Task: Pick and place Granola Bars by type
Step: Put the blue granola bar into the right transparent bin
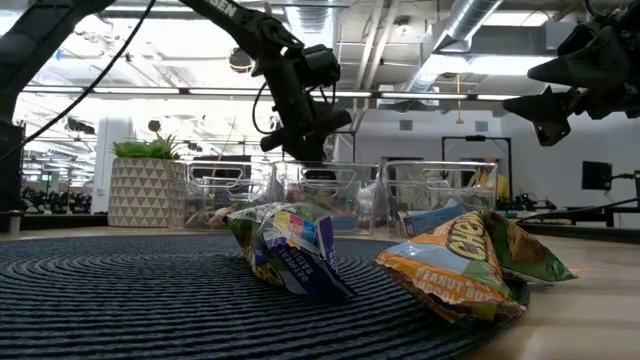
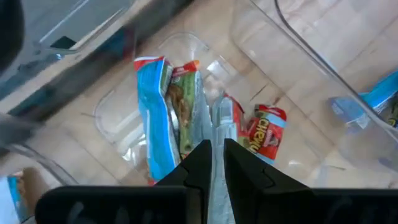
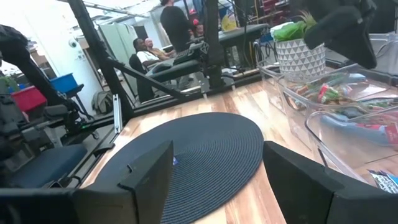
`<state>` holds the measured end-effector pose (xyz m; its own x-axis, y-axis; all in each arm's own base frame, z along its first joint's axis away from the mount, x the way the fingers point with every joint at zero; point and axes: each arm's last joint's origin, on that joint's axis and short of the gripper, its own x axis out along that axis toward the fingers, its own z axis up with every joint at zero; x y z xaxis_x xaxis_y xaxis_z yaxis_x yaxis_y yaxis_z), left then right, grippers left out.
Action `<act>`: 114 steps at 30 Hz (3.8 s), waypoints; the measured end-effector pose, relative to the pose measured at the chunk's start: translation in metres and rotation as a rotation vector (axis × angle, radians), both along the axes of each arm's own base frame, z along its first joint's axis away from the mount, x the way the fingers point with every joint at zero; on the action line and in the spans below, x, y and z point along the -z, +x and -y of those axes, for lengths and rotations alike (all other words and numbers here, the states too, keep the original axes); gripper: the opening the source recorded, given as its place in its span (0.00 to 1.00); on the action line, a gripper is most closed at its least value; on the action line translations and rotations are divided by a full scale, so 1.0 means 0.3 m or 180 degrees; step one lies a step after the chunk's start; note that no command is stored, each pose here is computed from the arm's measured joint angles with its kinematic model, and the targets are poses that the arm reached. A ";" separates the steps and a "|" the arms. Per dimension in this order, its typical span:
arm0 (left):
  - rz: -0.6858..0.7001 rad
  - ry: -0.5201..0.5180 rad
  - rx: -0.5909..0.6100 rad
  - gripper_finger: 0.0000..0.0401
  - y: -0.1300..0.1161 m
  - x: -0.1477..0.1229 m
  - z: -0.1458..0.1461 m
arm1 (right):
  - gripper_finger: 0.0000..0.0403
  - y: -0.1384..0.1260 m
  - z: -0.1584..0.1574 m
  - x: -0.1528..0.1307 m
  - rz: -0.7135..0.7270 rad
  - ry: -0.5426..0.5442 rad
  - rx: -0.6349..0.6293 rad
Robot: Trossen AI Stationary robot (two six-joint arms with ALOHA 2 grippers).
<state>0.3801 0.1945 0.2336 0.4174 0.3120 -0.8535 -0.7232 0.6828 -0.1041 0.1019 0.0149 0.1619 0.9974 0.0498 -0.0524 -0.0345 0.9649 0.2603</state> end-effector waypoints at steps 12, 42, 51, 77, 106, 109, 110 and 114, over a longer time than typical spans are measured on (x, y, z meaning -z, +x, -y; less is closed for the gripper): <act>0.0123 0.0281 0.0413 0.15 0.041 -0.075 0.023 | 0.60 0.000 0.000 0.000 0.0000 0.0000 0.0000; 0.0336 0.0186 0.3009 0.52 0.157 -0.201 0.596 | 0.60 0.000 0.000 0.000 0.0000 0.0000 -0.0001; -0.0085 0.0241 0.3620 0.49 0.051 -0.241 0.837 | 0.60 0.000 0.000 0.000 -0.0006 0.0000 -0.0003; -0.0838 0.0824 0.5131 0.45 0.001 -0.067 1.203 | 0.60 0.003 0.000 0.005 -0.0059 -0.0011 0.0003; -0.1275 0.0811 0.5384 0.45 0.088 0.234 1.239 | 0.60 0.004 -0.001 0.005 -0.0064 -0.0011 0.0000; -0.1260 0.0787 0.5383 0.45 0.082 0.259 1.236 | 0.60 0.004 -0.001 0.006 -0.0065 -0.0012 0.0000; -0.1280 0.0754 0.5386 0.45 0.078 0.267 1.235 | 0.60 0.004 -0.001 0.006 -0.0066 -0.0011 0.0000; -0.1274 0.0698 0.5344 0.43 0.075 0.272 1.237 | 0.60 0.004 -0.001 0.006 -0.0065 -0.0012 -0.0001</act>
<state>0.4026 -0.1766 0.1520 0.1726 -0.0887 -0.9810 0.7720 0.6307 0.0788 0.1031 0.0151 0.1602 0.9961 0.0498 -0.0730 -0.0295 0.9659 0.2573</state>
